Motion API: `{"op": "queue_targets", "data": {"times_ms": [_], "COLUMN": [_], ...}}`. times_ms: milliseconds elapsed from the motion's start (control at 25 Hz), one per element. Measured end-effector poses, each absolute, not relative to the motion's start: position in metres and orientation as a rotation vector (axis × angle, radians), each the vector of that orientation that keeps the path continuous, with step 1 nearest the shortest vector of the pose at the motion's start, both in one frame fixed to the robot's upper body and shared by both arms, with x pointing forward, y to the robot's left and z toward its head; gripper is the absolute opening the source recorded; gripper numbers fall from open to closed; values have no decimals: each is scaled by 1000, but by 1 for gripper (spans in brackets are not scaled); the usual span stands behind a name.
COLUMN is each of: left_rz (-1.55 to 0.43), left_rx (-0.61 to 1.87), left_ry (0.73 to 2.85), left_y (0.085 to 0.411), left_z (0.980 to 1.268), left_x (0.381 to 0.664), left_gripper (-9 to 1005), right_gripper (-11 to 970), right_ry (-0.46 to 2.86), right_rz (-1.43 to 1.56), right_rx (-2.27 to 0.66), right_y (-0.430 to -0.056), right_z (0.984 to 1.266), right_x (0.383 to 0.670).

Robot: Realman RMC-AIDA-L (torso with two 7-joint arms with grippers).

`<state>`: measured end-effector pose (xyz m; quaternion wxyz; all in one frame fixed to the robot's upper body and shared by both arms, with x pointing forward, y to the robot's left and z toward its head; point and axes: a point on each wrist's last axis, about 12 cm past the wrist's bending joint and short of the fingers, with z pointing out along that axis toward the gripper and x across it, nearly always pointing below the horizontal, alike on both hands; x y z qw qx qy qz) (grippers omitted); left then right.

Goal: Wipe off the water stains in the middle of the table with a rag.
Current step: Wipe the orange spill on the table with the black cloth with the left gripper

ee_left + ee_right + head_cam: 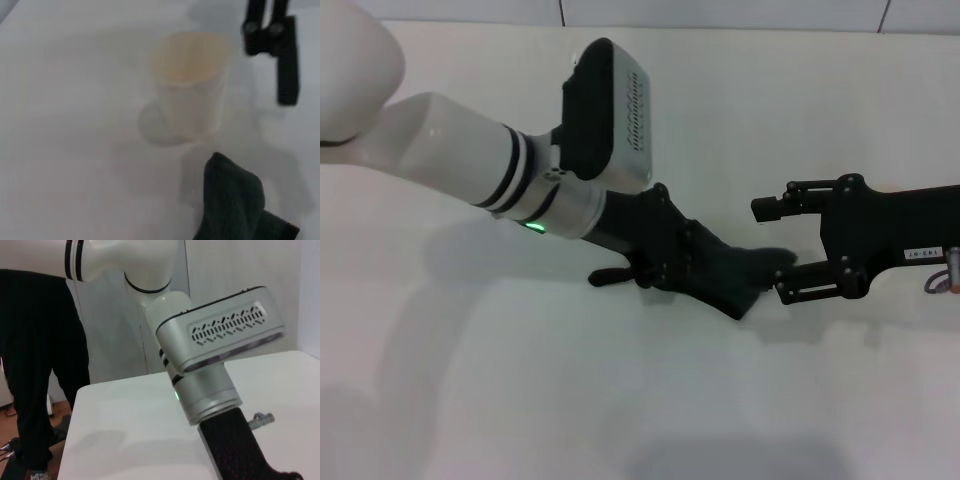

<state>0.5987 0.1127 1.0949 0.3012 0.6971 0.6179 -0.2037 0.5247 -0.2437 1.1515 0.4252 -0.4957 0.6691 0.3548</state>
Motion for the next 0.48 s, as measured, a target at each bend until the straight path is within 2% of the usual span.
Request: {"op": "queue_targets", "data": {"times_ms": [240,480], "left_rz": [-545,-501], "left_rx": [1885,1859], "left_ry": [1578,1599], "left_y": [101,106], "left_z": [1095,1093], "left_x": [595,599], "left_gripper": [96,97], "right_gripper": [767,767], "right_ry": [1665,1664], "right_rz": [894,901], "right_rx": [-1236,-1237], "right_y": [-243,-243], "right_z": [1153,1152], "right_x": [525,524]}}
